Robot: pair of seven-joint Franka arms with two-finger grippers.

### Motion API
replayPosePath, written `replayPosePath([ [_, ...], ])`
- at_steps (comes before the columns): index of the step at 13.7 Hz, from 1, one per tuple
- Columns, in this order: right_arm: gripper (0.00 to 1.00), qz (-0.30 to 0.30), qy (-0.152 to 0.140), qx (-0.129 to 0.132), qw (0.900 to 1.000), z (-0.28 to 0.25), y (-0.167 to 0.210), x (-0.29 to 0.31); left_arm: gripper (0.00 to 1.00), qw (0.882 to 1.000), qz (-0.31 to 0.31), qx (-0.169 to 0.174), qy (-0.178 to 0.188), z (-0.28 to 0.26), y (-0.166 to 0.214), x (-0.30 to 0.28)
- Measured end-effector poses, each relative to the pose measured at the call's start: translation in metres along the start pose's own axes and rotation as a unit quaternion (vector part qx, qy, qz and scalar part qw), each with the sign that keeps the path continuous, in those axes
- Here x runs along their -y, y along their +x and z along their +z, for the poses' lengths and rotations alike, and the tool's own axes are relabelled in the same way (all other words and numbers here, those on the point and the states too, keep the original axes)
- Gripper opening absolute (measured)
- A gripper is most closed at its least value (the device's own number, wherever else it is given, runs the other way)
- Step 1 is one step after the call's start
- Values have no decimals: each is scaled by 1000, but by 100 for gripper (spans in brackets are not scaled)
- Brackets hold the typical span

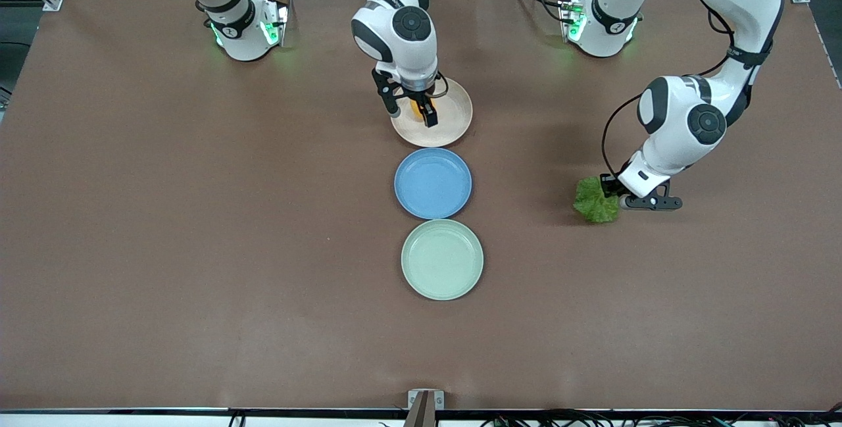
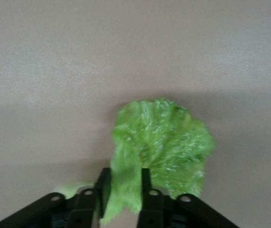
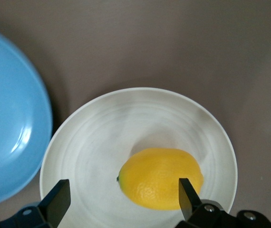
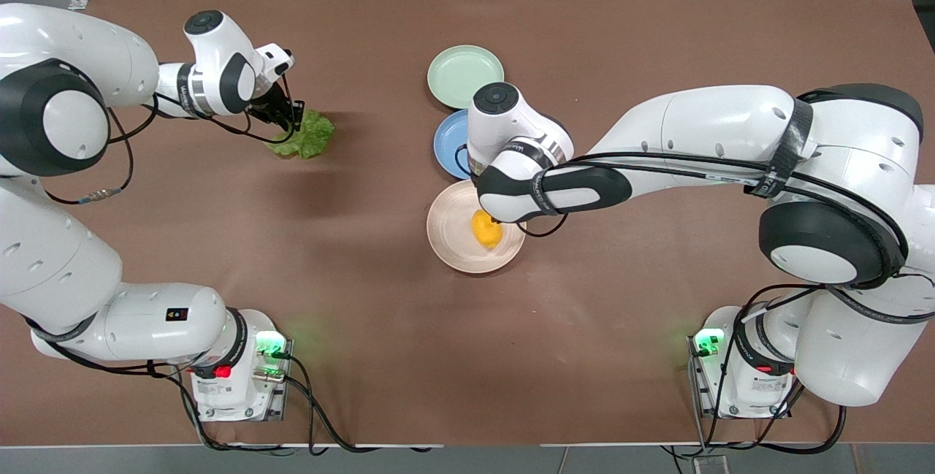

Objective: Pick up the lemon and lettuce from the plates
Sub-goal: 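Raise the left gripper away while the right gripper closes on the lemon, then grip the lemon on the white plate with the right gripper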

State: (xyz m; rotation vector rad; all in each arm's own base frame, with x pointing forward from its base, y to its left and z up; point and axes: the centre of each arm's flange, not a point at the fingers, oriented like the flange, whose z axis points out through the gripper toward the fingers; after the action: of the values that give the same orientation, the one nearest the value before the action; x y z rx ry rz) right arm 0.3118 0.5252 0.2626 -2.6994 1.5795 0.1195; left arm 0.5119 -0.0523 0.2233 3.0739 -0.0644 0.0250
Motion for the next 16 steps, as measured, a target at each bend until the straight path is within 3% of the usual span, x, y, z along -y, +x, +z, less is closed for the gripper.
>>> replayPosePath([
  [2, 100, -59, 13, 8, 998, -28, -11, 15, 57, 1000, 0, 16, 0, -30, 7, 0],
  [6, 100, -77, 17, 8, 997, -40, -8, 24, 97, 999, 6, 50, 3, -145, 12, -8],
  [8, 100, -141, 0, -1, 990, -37, 0, 24, 100, 998, 10, 62, 3, -206, 14, -13],
  [9, 100, -204, -18, -6, 979, -34, 4, 21, 100, 998, 11, 65, 3, -235, 16, -16],
  [10, 100, -273, -35, -8, 961, -31, 6, 18, 100, 998, 12, 64, 2, -261, 20, -17],
  [12, 100, -398, -42, -7, 916, -29, 7, 16, 100, 998, 11, 55, 1, -305, 27, -16],
  [14, 100, -473, -37, -12, 880, -29, 3, 16, 100, 999, 4, 43, 0, -341, 30, -9],
  [16, 99, -521, -28, -25, 853, -26, -7, 10, 100, 1000, 0, 28, -1, -367, 33, -4],
])
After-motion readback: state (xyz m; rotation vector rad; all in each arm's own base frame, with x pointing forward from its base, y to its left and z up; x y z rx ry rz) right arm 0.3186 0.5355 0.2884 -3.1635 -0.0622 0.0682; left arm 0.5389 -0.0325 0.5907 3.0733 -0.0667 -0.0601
